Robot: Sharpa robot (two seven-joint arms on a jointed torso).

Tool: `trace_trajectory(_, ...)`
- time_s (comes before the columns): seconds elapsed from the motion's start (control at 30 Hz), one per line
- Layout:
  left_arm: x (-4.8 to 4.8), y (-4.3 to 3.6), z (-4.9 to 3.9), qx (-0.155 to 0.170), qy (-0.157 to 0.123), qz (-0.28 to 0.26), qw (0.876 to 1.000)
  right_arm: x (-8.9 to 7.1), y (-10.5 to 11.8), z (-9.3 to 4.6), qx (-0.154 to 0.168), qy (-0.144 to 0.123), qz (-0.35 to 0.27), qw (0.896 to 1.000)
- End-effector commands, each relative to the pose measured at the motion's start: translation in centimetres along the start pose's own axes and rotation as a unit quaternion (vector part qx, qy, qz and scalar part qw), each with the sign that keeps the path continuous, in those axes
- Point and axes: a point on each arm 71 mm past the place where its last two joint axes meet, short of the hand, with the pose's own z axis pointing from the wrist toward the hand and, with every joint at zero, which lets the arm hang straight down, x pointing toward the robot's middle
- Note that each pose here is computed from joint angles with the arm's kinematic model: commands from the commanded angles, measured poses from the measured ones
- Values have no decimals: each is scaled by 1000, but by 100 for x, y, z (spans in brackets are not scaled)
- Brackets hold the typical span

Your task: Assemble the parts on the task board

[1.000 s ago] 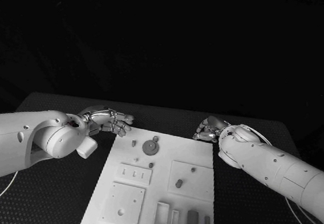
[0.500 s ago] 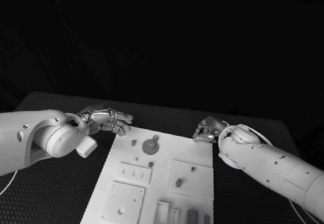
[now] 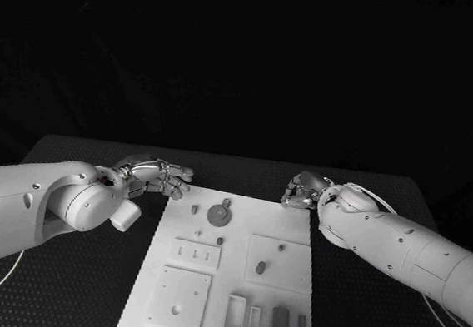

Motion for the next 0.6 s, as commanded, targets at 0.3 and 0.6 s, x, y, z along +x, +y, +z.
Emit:
trace_trajectory(0.3,6,-14,1,3,3,2,1000,29,19,-4,-16,-22,-51,998)
trace_trajectory(0.6,12,-16,0,3,4,2,1000,-4,-26,8,-17,-38,-60,997)
